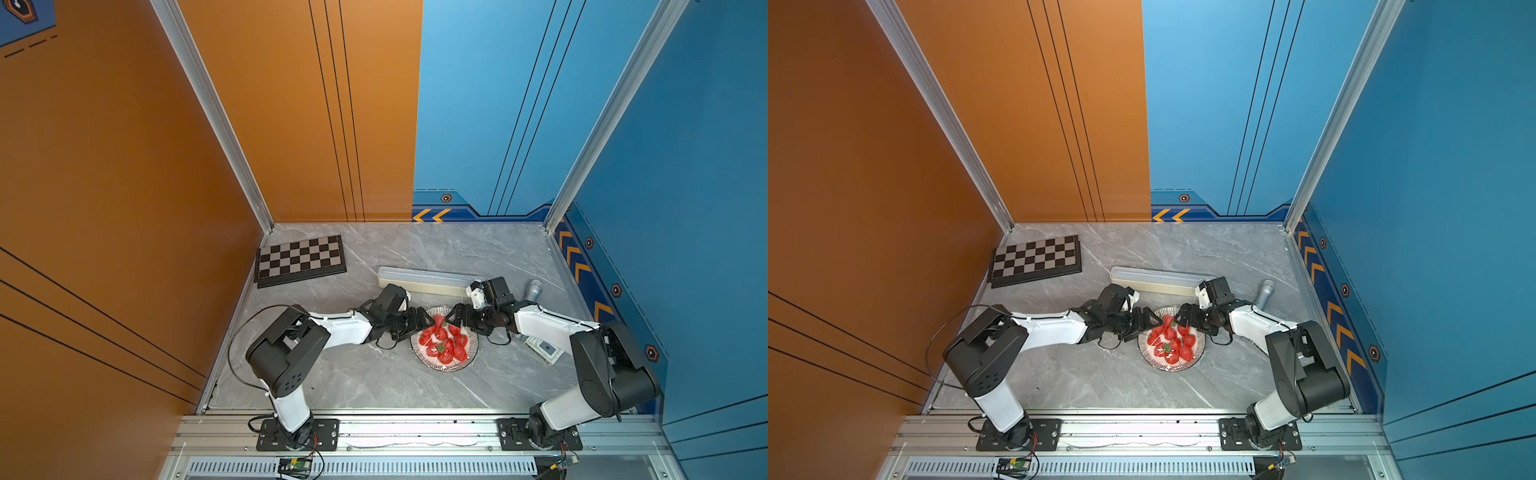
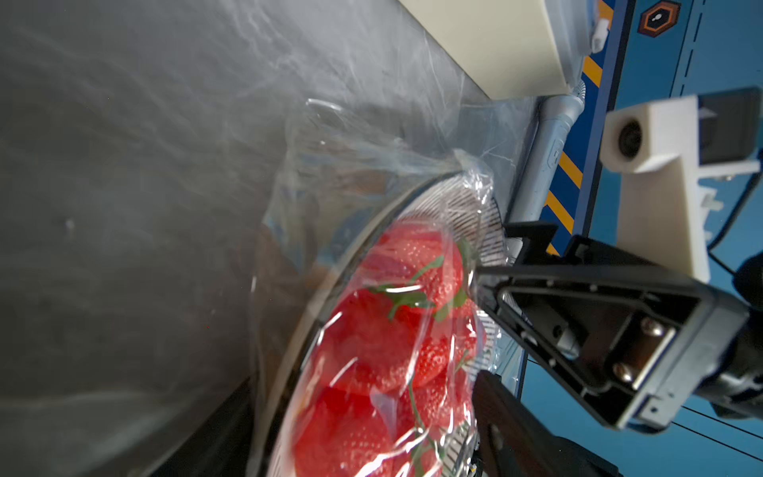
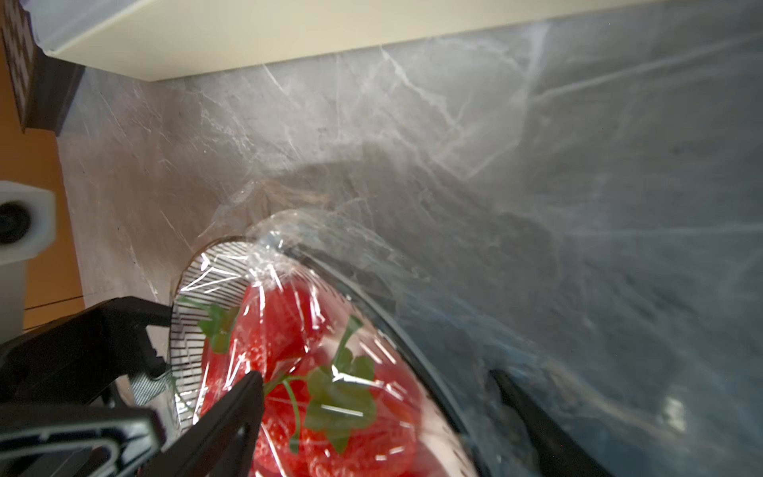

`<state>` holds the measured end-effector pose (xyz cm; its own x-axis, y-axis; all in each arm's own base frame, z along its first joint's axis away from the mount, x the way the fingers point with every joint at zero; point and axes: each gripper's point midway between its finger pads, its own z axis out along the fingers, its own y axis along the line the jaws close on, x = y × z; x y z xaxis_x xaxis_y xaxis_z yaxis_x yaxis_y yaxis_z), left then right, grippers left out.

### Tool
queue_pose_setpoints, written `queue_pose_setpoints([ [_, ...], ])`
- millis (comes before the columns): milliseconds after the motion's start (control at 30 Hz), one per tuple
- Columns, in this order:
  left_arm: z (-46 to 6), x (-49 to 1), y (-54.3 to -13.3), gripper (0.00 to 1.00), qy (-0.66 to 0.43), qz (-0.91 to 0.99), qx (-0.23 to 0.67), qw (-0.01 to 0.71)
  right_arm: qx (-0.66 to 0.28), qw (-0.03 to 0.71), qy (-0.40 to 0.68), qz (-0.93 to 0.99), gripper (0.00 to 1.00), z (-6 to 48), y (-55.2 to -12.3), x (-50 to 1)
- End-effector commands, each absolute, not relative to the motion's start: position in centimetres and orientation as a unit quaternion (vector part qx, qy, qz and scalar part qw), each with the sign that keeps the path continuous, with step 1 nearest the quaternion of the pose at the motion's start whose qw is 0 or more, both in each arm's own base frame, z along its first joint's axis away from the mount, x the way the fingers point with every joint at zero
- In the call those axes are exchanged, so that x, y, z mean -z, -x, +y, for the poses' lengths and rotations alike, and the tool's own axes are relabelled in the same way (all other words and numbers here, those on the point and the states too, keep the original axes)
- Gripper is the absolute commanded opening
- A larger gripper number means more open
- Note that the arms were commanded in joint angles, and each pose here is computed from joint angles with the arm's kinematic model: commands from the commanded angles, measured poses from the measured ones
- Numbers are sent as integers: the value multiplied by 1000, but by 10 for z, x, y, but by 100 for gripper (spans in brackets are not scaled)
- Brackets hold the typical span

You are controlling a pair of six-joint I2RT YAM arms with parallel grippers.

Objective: Wrap the plate with plastic wrap
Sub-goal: Cover the plate with plastic wrap.

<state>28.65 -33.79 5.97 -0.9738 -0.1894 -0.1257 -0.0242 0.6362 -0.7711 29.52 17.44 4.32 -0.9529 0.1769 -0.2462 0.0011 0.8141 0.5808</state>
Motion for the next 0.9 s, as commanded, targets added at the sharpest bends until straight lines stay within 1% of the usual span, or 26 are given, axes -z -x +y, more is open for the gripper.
queue_pose_setpoints([
  [0, -360, -91, -309, 79, 19, 873, 472, 118, -355, 145, -68, 921, 86, 193, -290, -58],
  [100, -348, -84, -320, 80, 28, 878, 461, 127, -337, 158, -80, 925, 86, 183, -292, -61],
  [200, -315, -74, -323, 83, 36, 901, 408, 142, -319, 174, -102, 926, 86, 159, -296, -64],
  [300, -279, -74, -319, 85, 42, 918, 362, 154, -302, 159, -109, 934, 86, 142, -293, -61],
  [433, -245, -85, -304, 85, 64, 921, 352, 154, -291, 160, -114, 936, 87, 129, -292, -63],
  [600, -255, -93, -262, 85, 85, 913, 387, 96, -297, 150, -112, 936, 90, 133, -297, -61],
  [667, -264, -94, -249, 85, 86, 912, 394, 78, -296, 148, -106, 938, 97, 137, -300, -61],
  [700, -270, -96, -245, 85, 84, 910, 400, 72, -293, 148, -103, 939, 99, 138, -302, -59],
  [767, -283, -100, -241, 85, 82, 903, 416, 64, -297, 145, -98, 939, 100, 142, -306, -56],
  [800, -288, -99, -240, 90, 81, 901, 421, 60, -298, 145, -97, 938, 100, 144, -308, -55],
  [867, -295, -93, -240, 91, 82, 902, 419, 54, -299, 146, -91, 939, 100, 148, -312, -54],
])
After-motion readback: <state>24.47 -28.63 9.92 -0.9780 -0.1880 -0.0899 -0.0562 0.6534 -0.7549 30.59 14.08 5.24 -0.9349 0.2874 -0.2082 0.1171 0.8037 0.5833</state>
